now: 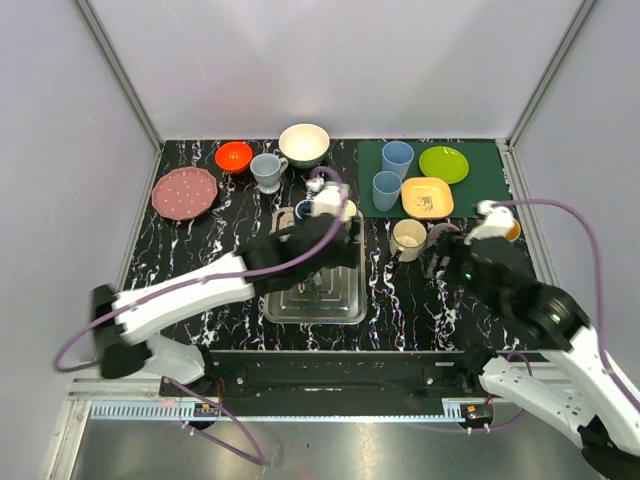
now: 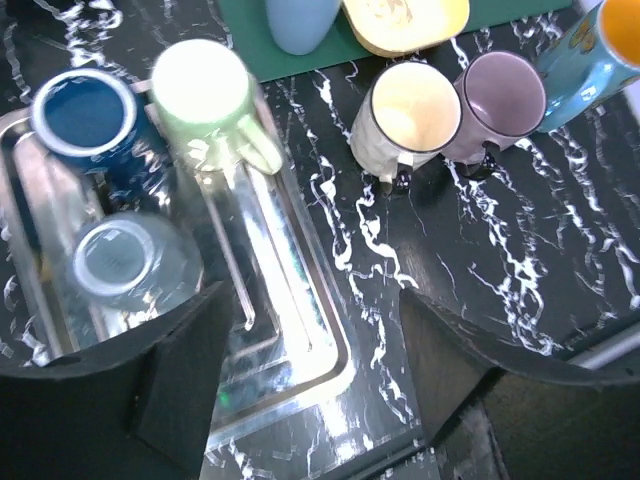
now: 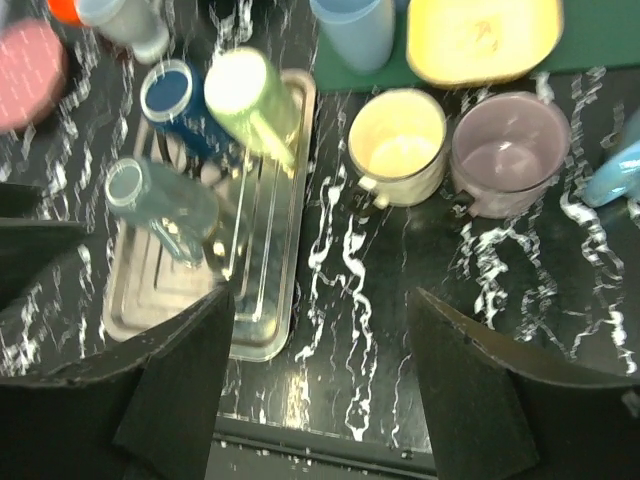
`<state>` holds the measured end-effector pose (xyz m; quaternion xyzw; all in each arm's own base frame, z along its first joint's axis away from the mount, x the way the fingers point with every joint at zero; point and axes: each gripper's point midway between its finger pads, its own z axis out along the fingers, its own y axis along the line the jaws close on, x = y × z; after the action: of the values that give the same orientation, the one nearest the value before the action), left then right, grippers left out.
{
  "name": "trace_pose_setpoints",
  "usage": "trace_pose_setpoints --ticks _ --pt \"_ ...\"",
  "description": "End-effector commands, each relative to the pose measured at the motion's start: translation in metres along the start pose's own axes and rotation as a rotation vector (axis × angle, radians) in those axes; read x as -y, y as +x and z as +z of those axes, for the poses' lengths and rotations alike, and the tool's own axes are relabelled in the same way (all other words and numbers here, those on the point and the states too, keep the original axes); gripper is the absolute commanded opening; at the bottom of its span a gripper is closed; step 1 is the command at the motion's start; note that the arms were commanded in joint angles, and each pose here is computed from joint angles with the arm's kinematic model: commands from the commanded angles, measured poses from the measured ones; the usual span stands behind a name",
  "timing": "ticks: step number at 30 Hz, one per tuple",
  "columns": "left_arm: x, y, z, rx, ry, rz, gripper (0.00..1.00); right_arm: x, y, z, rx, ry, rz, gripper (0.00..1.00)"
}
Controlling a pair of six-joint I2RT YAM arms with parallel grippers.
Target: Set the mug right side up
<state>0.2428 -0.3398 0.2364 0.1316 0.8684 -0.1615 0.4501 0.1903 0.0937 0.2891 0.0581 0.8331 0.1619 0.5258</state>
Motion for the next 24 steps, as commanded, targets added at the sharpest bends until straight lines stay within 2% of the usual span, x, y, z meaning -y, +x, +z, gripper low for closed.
trace_pose_setpoints --ticks 1,3,5,7,8,9,13,19,24 --pt "-0.051 0.012 -0.041 0.066 -0.089 -0.133 0.72 -0.039 0.034 0.044 -0.143 -0.108 -0.089 0.74" --pt "-0.075 0.032 -0.057 0.079 -0.125 -0.206 0.72 -0.064 0.045 0.054 -0.166 -0.236 -0.109 0.75" --pt "-0.096 0.044 -0.068 0.096 -0.169 -0.253 0.73 -0.081 0.057 0.065 -0.241 -0.288 -0.151 0.75" --pt "-0.116 0.054 -0.08 0.125 -0.188 -0.333 0.74 -0.09 0.084 0.083 -0.371 -0.288 -0.217 0.77" --pt "-0.13 0.064 -0.084 0.126 -0.23 -0.33 0.79 -0.104 0.091 0.083 -0.397 -0.314 -0.255 0.78" --pt "-0.137 0.062 -0.092 0.151 -0.229 -0.378 0.99 -0.109 0.096 0.088 -0.392 -0.296 -0.307 0.8" --pt "-0.157 0.069 -0.105 0.181 -0.248 -0.409 0.99 -0.141 0.131 0.113 -0.459 -0.289 -0.417 0.81" --pt "-0.168 0.069 -0.119 0.226 -0.213 -0.45 0.99 -0.163 0.163 0.155 -0.521 -0.267 -0.416 0.79" --pt "-0.178 0.068 -0.133 0.281 -0.158 -0.486 0.99 -0.181 0.171 0.181 -0.519 -0.267 -0.411 0.76"
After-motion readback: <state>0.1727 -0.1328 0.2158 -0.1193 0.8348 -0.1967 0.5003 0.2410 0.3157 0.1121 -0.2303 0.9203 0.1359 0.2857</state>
